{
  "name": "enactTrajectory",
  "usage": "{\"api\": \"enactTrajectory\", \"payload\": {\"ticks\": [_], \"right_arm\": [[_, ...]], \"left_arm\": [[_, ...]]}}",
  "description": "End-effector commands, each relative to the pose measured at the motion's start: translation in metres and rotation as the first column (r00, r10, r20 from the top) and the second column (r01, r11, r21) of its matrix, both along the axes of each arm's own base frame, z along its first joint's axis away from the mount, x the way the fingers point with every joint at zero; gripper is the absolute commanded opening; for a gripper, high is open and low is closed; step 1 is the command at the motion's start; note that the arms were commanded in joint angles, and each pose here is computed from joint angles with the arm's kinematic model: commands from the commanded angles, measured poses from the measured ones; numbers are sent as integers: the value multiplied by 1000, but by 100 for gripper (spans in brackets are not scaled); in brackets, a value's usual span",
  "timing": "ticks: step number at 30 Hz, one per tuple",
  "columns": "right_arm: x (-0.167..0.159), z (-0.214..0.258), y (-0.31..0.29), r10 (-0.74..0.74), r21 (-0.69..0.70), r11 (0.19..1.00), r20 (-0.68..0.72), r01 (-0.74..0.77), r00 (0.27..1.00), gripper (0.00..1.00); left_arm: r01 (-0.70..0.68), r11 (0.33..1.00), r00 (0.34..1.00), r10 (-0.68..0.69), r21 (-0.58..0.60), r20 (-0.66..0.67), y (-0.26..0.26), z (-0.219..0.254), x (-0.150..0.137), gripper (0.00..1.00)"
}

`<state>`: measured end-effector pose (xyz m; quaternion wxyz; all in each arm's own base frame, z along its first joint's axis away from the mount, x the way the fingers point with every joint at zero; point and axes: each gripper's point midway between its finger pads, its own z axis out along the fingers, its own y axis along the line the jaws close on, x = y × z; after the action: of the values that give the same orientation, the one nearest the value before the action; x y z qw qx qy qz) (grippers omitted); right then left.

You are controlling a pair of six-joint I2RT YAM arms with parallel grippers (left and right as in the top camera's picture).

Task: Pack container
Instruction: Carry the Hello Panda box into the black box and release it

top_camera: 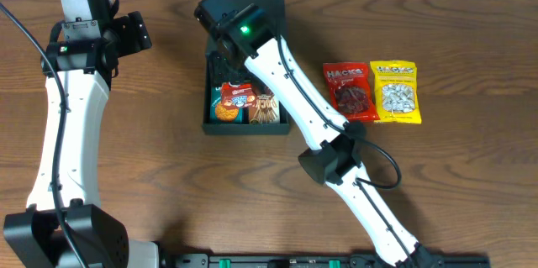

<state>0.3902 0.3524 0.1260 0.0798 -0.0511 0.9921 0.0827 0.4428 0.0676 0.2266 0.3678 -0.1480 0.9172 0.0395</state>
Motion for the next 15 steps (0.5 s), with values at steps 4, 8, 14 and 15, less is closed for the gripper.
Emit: {"api": "enactTrajectory", "payload": {"ticks": [4, 8, 14, 15], "right_arm": [[-1, -5, 6, -47, 11, 999, -8, 48, 999, 76], [7, -5, -2, -53, -24, 998, 27, 54, 998, 69], [16, -7, -31, -61, -78, 995, 14, 62, 998, 2], [19, -7, -36, -51, -87, 995, 12, 52, 999, 1]], "left_arm": [[4, 1000, 1000, -4, 7, -16, 1, -4, -2, 95], [4, 1000, 1000, -4, 7, -22, 1, -5, -3, 95], [4, 1000, 1000, -4, 6, -28, 1, -6, -4, 95], [4, 1000, 1000, -4, 6, -29, 1, -6, -4, 95]]}}
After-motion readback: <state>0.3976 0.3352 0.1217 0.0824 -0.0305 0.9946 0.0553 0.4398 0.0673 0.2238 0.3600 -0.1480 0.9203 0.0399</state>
